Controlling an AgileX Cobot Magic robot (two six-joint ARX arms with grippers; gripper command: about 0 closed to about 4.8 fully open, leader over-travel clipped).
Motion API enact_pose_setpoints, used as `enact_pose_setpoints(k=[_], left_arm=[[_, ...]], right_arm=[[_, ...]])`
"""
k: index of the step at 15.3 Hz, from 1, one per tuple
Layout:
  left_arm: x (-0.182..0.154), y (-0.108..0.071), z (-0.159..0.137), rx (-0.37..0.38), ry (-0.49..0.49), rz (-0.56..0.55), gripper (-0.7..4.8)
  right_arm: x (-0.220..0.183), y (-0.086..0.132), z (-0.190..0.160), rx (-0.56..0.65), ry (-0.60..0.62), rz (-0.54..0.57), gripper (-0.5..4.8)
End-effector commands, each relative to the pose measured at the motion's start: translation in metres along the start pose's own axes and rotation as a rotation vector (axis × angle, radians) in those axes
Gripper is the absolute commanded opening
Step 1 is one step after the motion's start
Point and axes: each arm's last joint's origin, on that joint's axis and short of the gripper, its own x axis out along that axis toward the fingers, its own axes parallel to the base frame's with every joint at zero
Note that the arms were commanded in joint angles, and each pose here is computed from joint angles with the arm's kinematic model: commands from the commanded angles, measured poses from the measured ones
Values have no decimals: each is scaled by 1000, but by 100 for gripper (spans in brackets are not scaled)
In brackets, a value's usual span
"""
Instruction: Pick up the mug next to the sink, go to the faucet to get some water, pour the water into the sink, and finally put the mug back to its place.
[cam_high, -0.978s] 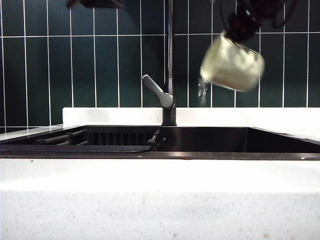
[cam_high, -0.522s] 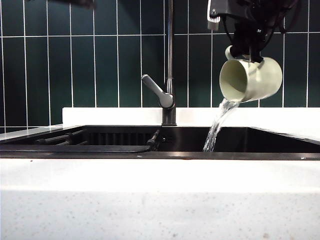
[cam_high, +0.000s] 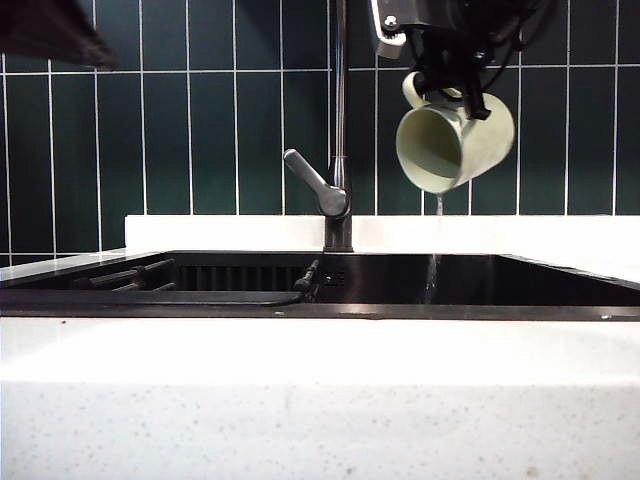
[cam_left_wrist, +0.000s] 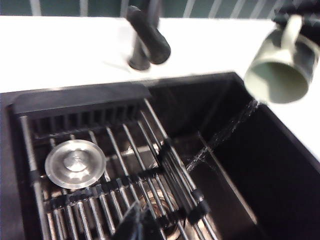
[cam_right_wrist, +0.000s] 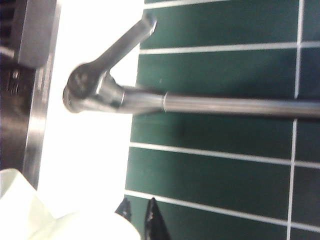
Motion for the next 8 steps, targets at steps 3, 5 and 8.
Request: enact_pose_setpoints(k=[3,5,8], left_arm=[[-28,-5,-33,-3,-126,-17,-6],[-40,-7,-48,3,-163,-24,-6],[-54,-9,-71,-27,-229,-40,-6]], right_arm=[[-4,-11,-9,314,93,-84,4],[-7,-11,-30,621,134,-118,-1],[-21,-11,-82,1062,236,-229,-1]])
